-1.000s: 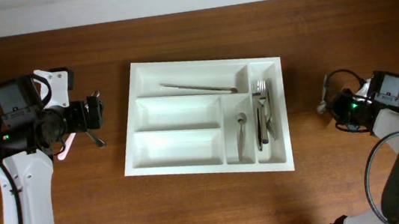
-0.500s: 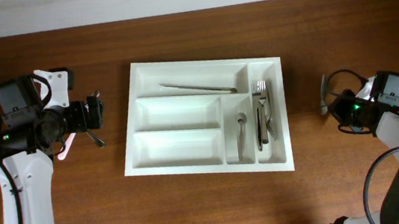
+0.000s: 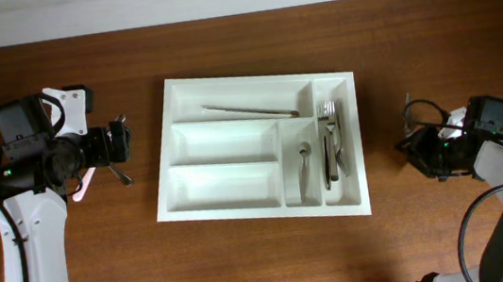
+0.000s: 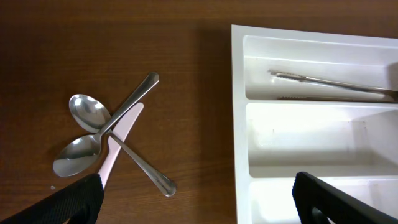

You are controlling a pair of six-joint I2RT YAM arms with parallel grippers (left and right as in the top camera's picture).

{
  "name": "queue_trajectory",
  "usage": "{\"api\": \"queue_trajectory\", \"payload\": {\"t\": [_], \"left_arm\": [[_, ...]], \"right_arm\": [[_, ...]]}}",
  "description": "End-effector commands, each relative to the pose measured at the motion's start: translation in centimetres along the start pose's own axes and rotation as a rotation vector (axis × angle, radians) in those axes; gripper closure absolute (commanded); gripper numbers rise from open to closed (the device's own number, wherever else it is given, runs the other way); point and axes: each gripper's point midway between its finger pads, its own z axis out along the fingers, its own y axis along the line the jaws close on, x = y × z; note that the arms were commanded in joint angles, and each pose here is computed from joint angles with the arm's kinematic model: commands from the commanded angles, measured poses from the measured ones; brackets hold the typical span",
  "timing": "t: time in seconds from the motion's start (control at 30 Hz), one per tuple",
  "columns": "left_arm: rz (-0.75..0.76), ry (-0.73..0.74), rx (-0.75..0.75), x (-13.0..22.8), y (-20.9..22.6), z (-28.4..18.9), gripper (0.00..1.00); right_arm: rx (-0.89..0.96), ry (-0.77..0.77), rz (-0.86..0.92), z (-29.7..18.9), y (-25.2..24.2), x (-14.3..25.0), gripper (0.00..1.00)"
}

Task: Pack container

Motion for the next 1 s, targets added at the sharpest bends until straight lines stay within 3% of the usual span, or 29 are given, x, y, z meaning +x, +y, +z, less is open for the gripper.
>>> {"api": "queue_trajectory", "payload": {"t": [0.0, 0.17, 0.3, 0.37, 0.57, 0.83, 0.97], "left_arm": [[0.019, -0.017, 0.010, -0.6, -0.1, -0.2, 0.01], [0.019, -0.017, 0.010, -0.6, -0.1, -0.2, 0.01], [0.019, -0.017, 0.010, -0.6, -0.1, -0.2, 0.01], [0.019, -0.017, 0.010, -0.6, -0.1, -0.2, 0.01], [0.019, -0.017, 0.010, -0.6, -0.1, -0.2, 0.01], [0.019, -0.017, 0.010, -0.6, -0.1, -0.2, 0.01], [0.019, -0.017, 0.010, -0.6, -0.1, -0.2, 0.01]], "right_arm": [[-0.027, 0.045, 0.017, -0.2, 0.2, 1.0, 0.56], [-0.081, 0.081, 0.032, -0.4, 0.9, 1.7, 0.39], [-0.188, 0.062, -0.020, -1.4, 1.6, 0.8, 0.32], [-0.293, 0.046, -0.117, -2.5, 2.2, 0.4, 0.32], [-0.324, -0.029, -0.171, -4.1, 0.3, -1.2, 0.27], [-0.334, -0.014, -0.277, -2.8, 1.2, -0.8, 0.28], [-0.338, -0.012, -0.249, -1.6, 1.2, -1.5, 0.28]]}}
